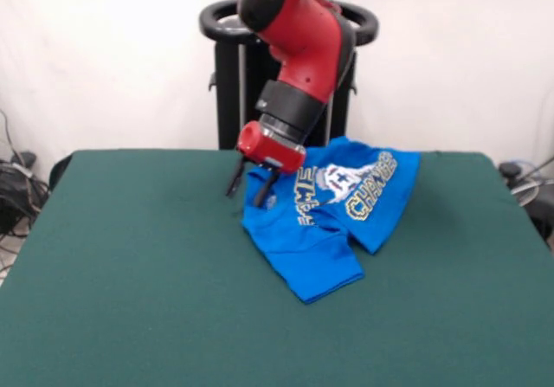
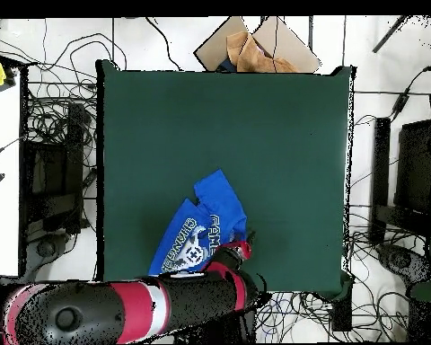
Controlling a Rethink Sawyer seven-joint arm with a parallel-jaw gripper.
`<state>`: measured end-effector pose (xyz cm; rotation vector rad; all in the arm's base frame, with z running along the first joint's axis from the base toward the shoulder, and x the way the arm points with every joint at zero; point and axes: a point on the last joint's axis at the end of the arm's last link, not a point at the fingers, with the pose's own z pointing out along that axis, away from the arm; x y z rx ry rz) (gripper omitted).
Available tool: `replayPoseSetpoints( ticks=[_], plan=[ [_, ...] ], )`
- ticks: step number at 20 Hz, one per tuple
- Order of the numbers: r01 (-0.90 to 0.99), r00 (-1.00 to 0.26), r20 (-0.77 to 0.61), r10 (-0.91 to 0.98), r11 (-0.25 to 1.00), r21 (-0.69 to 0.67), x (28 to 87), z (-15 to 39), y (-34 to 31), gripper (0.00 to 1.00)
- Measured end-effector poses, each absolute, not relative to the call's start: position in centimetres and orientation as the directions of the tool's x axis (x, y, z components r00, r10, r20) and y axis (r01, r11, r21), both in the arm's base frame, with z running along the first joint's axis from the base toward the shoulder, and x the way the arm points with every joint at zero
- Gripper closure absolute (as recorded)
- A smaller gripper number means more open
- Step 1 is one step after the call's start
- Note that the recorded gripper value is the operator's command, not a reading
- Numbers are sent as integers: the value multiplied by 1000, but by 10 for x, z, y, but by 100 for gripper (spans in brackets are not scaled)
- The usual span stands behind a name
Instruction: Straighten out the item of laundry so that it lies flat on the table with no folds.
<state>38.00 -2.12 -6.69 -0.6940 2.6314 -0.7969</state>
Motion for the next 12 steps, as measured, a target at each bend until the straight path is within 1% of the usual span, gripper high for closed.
replayPoseSetpoints(
  ticks=[4,12],
  plan=[
    [-414,-809,-133,-573,715,-564,388,-65,-38,0],
    [-581,-699,-117,-705,656,-482,407,-60,-76,0]
  ],
)
